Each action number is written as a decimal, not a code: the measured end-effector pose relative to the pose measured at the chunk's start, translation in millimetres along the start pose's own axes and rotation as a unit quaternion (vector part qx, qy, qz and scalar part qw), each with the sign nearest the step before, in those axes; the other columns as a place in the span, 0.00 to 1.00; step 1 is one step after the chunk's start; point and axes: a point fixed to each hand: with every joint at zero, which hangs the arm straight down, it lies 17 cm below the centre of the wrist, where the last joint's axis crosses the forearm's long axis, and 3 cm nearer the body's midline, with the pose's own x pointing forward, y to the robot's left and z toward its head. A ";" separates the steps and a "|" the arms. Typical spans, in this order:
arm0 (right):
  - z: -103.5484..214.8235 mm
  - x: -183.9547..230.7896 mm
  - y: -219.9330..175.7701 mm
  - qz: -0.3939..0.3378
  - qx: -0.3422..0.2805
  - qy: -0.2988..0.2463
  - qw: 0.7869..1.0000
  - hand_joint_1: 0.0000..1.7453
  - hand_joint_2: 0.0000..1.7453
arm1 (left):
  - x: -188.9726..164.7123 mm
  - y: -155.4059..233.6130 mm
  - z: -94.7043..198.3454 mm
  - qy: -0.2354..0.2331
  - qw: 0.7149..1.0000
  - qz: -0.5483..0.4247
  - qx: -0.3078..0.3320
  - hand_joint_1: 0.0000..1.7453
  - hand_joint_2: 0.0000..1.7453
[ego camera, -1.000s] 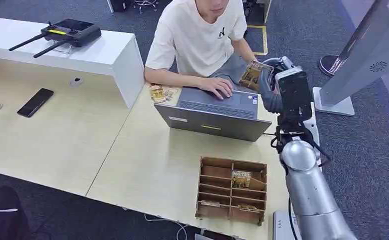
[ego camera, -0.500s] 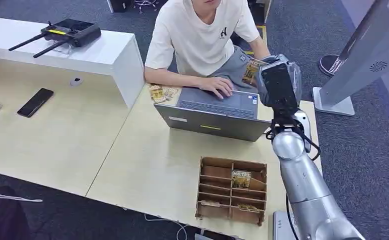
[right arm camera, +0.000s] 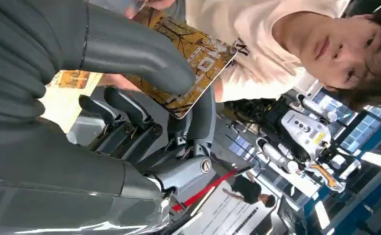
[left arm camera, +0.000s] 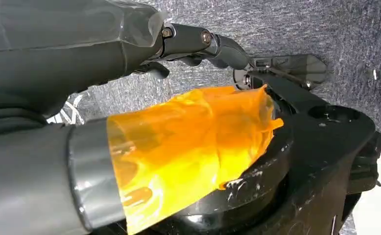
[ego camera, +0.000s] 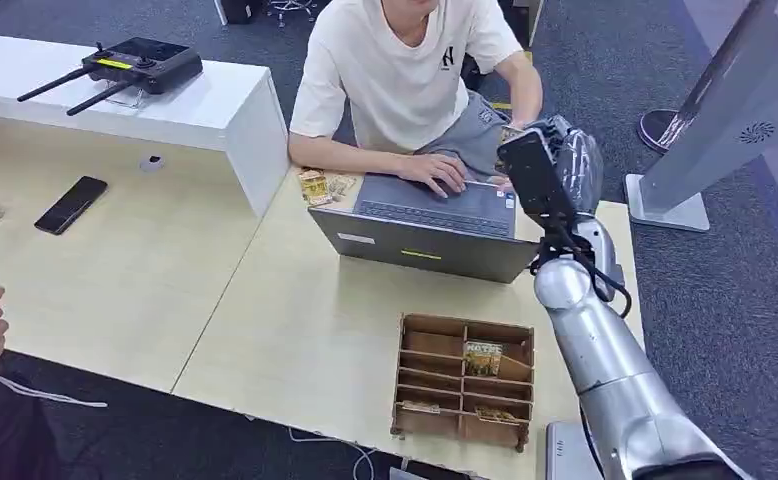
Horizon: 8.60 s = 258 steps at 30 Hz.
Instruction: Pass the card to the sensor for recognition and then transmit it.
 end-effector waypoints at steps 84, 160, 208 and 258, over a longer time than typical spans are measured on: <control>253.4 -5.9 24.4 -0.056 0.185 -0.039 0.980 0.59 1.00 | -11.5 -12.1 4.0 0.015 0.987 0.160 0.007 0.00 0.00; 344.4 -50.4 44.3 0.170 0.270 -0.080 0.944 0.50 1.00 | -11.3 -8.9 2.8 0.027 0.984 0.178 0.010 0.00 0.00; 354.1 -91.9 58.8 0.208 0.292 -0.049 0.932 0.50 1.00 | -12.1 -5.9 3.0 0.027 0.986 0.166 0.009 0.00 0.00; 355.2 -106.5 65.5 0.216 0.297 -0.031 0.930 0.82 1.00 | -11.9 -5.5 3.0 0.026 0.986 0.163 0.009 0.00 0.00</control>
